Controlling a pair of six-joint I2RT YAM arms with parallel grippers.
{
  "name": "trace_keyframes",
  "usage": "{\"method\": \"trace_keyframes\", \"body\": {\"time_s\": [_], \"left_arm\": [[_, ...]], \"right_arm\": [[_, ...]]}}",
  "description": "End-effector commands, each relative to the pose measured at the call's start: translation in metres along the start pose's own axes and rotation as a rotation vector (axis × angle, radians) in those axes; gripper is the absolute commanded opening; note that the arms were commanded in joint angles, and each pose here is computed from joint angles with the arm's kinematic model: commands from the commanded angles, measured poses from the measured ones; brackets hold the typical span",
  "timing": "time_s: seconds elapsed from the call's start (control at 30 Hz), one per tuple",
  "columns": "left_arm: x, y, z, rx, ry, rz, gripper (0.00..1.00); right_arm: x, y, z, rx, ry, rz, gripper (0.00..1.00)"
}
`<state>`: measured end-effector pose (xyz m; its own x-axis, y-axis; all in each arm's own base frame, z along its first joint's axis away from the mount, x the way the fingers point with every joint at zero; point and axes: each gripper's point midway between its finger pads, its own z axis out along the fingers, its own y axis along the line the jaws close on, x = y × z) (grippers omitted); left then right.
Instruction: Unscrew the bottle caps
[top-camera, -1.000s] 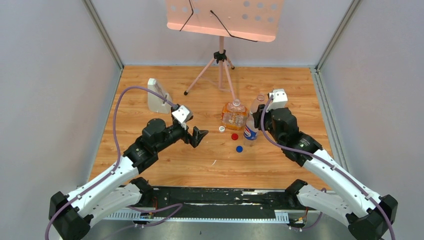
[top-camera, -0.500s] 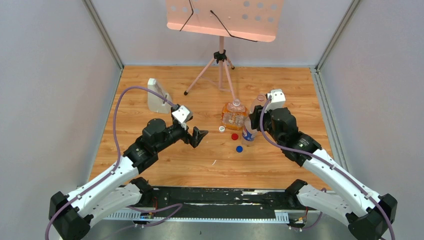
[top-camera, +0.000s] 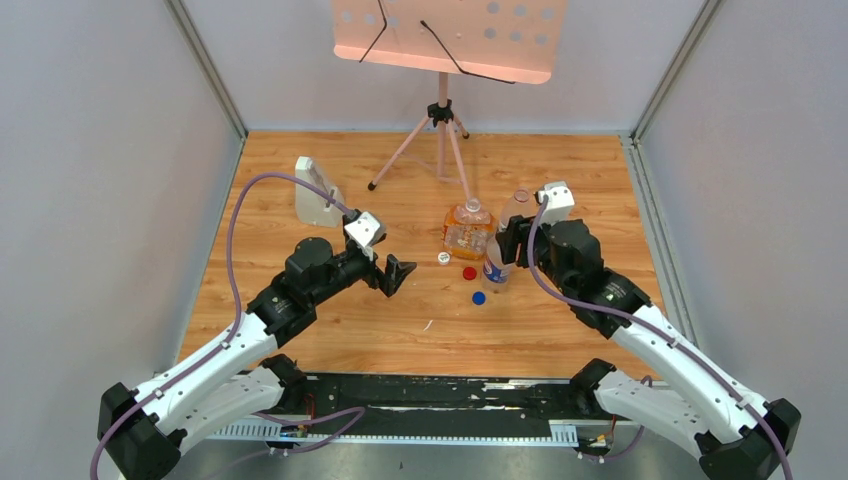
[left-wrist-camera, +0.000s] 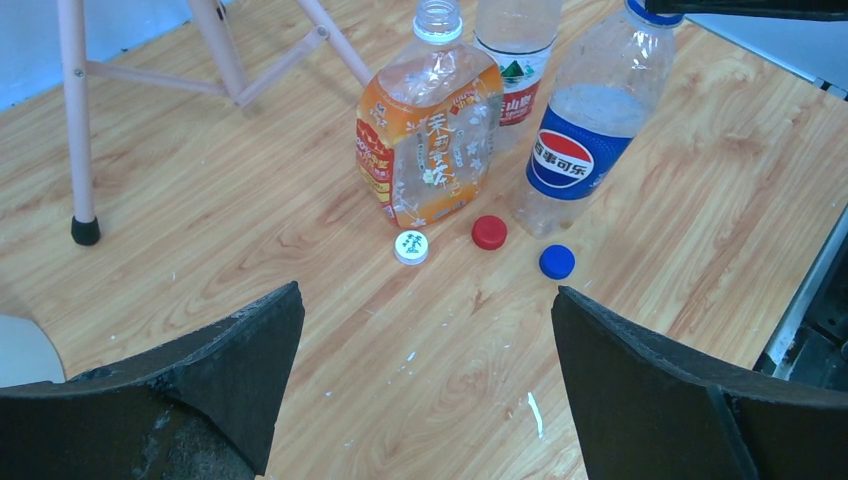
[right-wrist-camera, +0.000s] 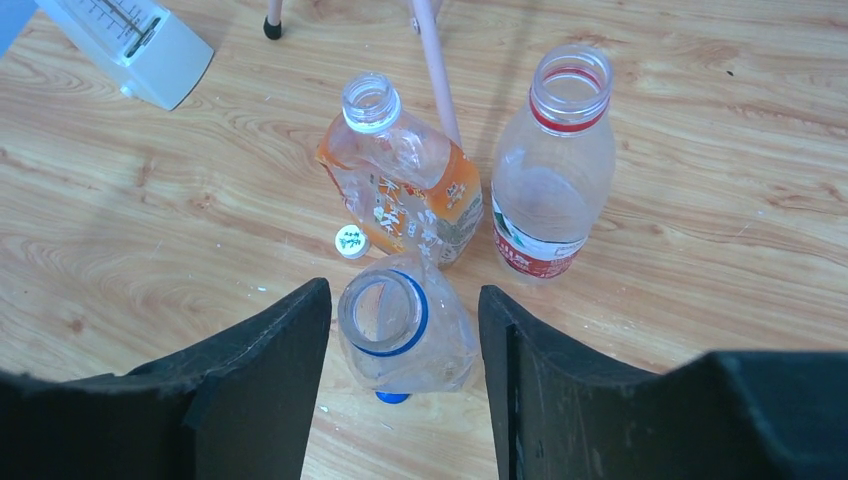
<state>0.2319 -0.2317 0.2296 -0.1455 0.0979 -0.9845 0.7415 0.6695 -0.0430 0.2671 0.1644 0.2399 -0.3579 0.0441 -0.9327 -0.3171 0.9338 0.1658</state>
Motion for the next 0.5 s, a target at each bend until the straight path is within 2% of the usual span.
{"method": "trace_keyframes", "body": {"time_s": [0.0, 0.33, 0.47], "left_arm": [[-0.008, -0.003, 0.001, 0.015, -0.027, 0.006, 1.0], [-0.006, -0.002, 0.002, 0.011, -0.02, 0.007, 1.0], [-0.007, 0.002, 0.001, -0.014, -0.022, 0.003, 1.0]], "right_arm": [[-0.001, 0.008, 0.002, -0.038, 0.009, -0.014, 0.57], [0.0, 0.014, 0.004, -0.065, 0.027, -0.018, 0.57], [-0.01, 0.015, -0.001, -0.069, 0.001, -0.016, 0.6]]}}
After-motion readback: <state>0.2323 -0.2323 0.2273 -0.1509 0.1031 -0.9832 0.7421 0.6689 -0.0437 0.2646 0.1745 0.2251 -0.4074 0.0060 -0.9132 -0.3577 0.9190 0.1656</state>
